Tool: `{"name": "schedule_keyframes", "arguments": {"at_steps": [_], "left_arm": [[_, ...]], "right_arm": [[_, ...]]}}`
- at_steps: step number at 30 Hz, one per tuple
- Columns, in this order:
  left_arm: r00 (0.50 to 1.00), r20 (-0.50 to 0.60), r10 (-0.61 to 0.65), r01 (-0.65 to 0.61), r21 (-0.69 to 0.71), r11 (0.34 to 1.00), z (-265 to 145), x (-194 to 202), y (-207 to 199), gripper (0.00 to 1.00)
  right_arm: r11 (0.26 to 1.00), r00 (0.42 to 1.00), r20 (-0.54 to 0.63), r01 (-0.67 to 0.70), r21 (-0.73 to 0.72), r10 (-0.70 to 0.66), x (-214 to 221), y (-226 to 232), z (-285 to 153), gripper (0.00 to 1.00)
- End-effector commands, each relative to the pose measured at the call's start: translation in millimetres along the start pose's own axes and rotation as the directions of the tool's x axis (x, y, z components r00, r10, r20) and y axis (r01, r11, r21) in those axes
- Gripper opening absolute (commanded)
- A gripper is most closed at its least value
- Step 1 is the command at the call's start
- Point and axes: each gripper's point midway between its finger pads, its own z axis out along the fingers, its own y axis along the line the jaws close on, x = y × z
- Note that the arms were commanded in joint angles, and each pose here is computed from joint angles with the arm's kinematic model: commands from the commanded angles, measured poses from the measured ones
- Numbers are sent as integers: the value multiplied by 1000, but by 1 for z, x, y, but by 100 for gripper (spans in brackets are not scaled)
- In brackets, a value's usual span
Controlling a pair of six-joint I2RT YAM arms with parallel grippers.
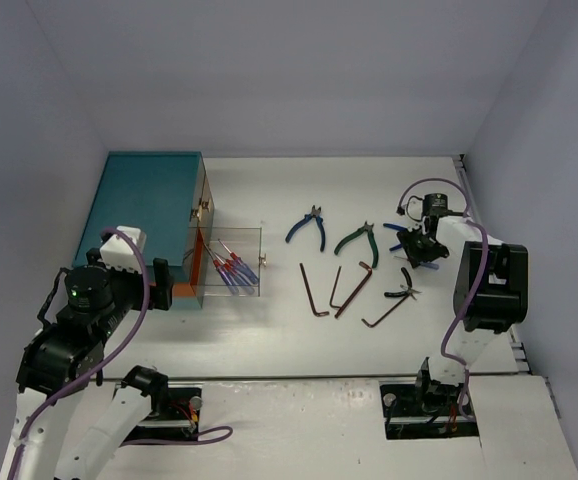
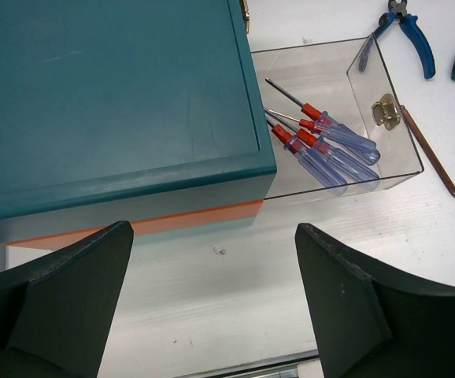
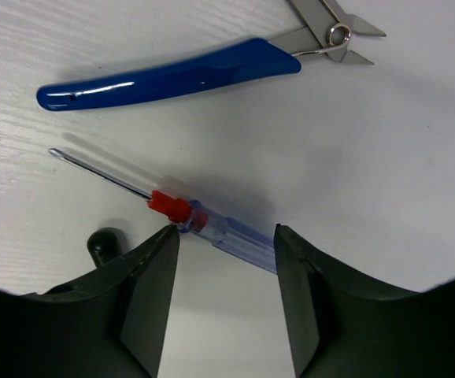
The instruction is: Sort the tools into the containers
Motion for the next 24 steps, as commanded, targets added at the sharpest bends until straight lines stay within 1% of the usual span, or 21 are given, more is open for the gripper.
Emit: {"name": "schedule_keyframes", "arguments": {"at_steps": [1,6,7,9,10,12,16,19,22,24], "left_arm": [[999,46,2,-2,11,1000,8,-19,-3,81],[999,48,0,0,16,1000,8,-20,-4,81],[999,51,-2,1,15,1000,7,-21,-4,81],[998,57,-1,0,14,1000,6,-21,-4,81],[998,61,-2,1,12,1000,5,-22,-3,81],[998,66,-3,2,11,1000,4,-23,-3,81],[997,77,-9,8,16,1000,1,-27,-4,81],[997,80,-8,7,15,1000,0,-29,-4,81],[996,89,-5,6,-3,1000,-1,-34,0,81],[995,97,-9,11,-21,1000,-2,-39,3,81]], "right_arm": [[995,997,-44,-60,-82,56,13,15,13,45],[987,994,-68,-96,-132,88,21,28,18,33],[985,993,-72,-102,-138,93,23,30,18,28],[982,993,-67,-107,-153,98,23,33,16,22],[982,993,-63,-109,-154,101,21,34,14,20],[981,993,-43,-111,-158,106,17,34,9,11],[984,995,12,-101,-144,103,6,30,-8,1],[991,990,100,-88,-99,97,-15,20,-34,0],[995,970,227,-77,-56,88,-50,13,-76,0],[998,946,319,-54,-35,62,-78,18,-110,0]]}}
